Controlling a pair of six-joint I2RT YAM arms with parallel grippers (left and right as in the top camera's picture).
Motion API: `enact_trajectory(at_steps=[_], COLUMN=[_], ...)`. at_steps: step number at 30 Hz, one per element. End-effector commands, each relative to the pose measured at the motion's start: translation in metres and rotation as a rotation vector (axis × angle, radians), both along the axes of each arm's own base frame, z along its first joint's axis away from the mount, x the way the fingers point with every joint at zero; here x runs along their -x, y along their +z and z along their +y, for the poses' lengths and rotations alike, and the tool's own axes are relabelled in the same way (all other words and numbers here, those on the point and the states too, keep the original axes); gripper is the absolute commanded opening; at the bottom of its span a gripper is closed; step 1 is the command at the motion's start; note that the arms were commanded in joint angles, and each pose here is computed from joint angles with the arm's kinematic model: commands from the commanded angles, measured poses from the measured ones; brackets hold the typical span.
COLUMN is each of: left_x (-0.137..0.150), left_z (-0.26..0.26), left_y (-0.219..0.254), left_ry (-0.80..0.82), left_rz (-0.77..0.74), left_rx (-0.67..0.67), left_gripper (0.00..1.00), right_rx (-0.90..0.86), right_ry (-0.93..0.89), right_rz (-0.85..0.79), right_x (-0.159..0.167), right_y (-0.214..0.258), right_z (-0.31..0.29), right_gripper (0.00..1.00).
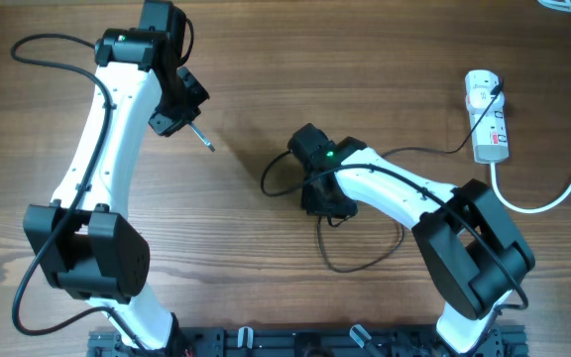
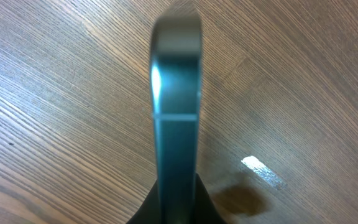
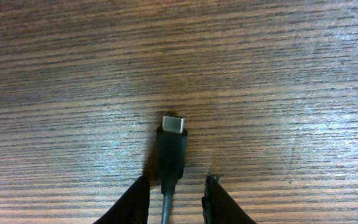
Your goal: Plug charger to phone and switch on socket
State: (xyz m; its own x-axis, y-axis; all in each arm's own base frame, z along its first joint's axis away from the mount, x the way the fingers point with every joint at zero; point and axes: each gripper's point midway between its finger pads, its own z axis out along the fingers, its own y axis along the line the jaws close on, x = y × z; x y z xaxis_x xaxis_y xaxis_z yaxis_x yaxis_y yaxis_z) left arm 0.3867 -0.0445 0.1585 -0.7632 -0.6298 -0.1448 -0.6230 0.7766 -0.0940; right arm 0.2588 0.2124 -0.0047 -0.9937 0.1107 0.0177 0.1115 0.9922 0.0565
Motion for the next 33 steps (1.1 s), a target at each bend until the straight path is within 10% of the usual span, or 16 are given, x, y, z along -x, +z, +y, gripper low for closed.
enact_trajectory(at_steps=[1, 21, 33], left_x=[0.001, -0.002, -0.016], left_z=[0.004, -0.003, -0.151], left_y=[0.007, 0.007, 0.095], left_ry=[-0.011, -0.046, -0.763], left_rz=[-0.022, -0.033, -0.416], left_rx=[-0.024, 0.013, 0.838], left_gripper=[0.04, 0.04, 0.04], right_rx=[0.01, 0.018, -0.289], right_ry=[0.012, 0.015, 0.236], right_rz=[0.036, 0.025, -0.092], right_x=[0.007, 0.004, 0.0], right_y=[-0.01, -0.013, 0.08], right_z=[-0.002, -0.002, 0.043], right_gripper=[0.28, 0.04, 0.04])
